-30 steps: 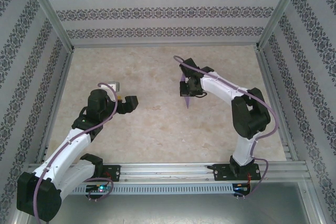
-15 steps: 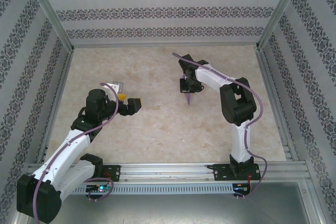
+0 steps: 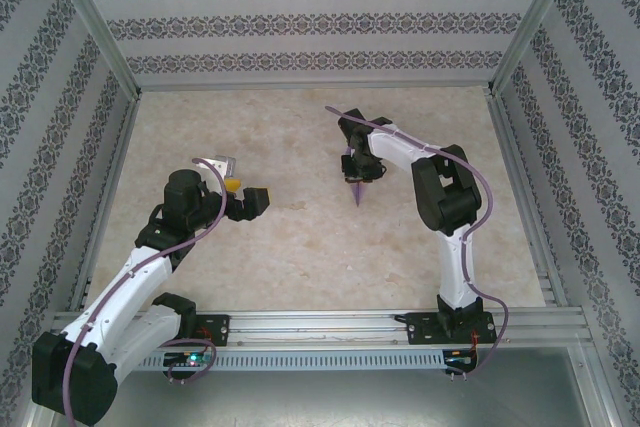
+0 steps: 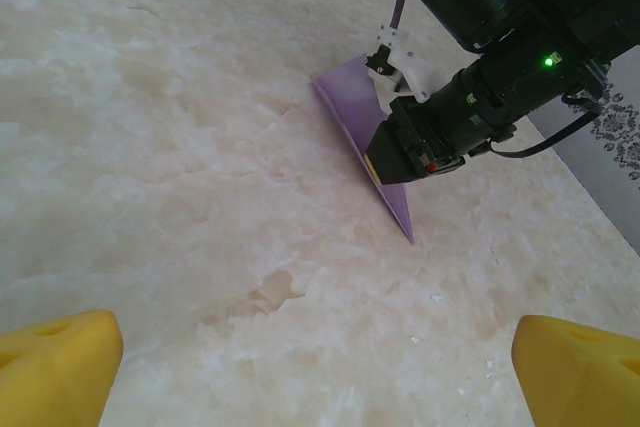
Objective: Fold a paper plane with a square sheet of paper (fold left side to right side)
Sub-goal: Place the paper plane at the center of the table.
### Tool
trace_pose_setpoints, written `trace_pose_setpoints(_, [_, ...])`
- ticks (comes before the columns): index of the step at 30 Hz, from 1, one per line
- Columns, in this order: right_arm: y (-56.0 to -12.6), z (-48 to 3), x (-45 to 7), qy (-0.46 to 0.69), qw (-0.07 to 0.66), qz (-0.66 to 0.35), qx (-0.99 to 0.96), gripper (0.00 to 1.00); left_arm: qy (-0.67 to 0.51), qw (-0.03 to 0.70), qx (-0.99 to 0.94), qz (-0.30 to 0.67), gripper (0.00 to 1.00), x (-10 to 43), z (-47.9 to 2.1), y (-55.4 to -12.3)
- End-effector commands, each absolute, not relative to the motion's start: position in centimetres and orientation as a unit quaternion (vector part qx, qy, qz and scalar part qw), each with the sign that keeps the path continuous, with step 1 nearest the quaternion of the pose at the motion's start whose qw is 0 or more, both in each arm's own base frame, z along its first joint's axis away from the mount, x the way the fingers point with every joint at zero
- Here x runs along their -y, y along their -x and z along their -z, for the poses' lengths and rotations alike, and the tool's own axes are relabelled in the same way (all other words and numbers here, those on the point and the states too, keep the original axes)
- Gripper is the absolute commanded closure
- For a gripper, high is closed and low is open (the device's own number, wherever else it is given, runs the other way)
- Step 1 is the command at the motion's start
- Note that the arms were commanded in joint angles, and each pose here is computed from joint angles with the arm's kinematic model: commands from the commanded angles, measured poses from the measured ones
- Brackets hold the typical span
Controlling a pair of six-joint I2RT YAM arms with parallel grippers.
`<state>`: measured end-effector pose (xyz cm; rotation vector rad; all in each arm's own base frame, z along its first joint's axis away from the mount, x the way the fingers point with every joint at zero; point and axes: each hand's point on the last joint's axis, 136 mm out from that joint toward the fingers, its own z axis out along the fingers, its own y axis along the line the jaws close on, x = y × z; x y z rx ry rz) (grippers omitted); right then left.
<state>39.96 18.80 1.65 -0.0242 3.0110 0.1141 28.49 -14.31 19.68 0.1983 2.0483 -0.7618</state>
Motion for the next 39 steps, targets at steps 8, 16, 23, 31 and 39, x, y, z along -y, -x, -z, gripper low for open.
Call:
trace_pose_setpoints(8, [-40.0, -0.8, -18.3, 0.0, 0.057, -0.036, -0.998, 0.67, -0.089, 0.464, -0.829, 0.3, 0.0, 13.9, -20.0, -28.7])
trace_pose_setpoints(16, [-40.0, -1.3, -18.1, 0.0, 0.066, -0.037, -0.997, 0.56, -0.068, 0.462, -0.84, 0.276, 0.0, 12.9, -19.5, -29.1])
trace_pose_setpoints(23, [-40.0, -3.0, -18.2, 0.009, 0.083, -0.041, -0.996, 0.56, -0.057, 0.46, -0.846, 0.263, 0.0, 12.4, -19.4, -29.2])
trace_pose_setpoints(31, [-39.7, -3.7, -18.4, 0.014, 0.088, -0.043, -0.995, 0.55, -0.047, 0.461, -0.847, 0.261, 0.0, 12.1, -19.5, -29.5])
trace_pose_setpoints(39, [-39.4, -4.7, -18.3, 0.016, 0.097, -0.043, -0.994, 0.54, -0.041, 0.462, -0.847, 0.259, 0.0, 11.9, -19.8, -29.6])
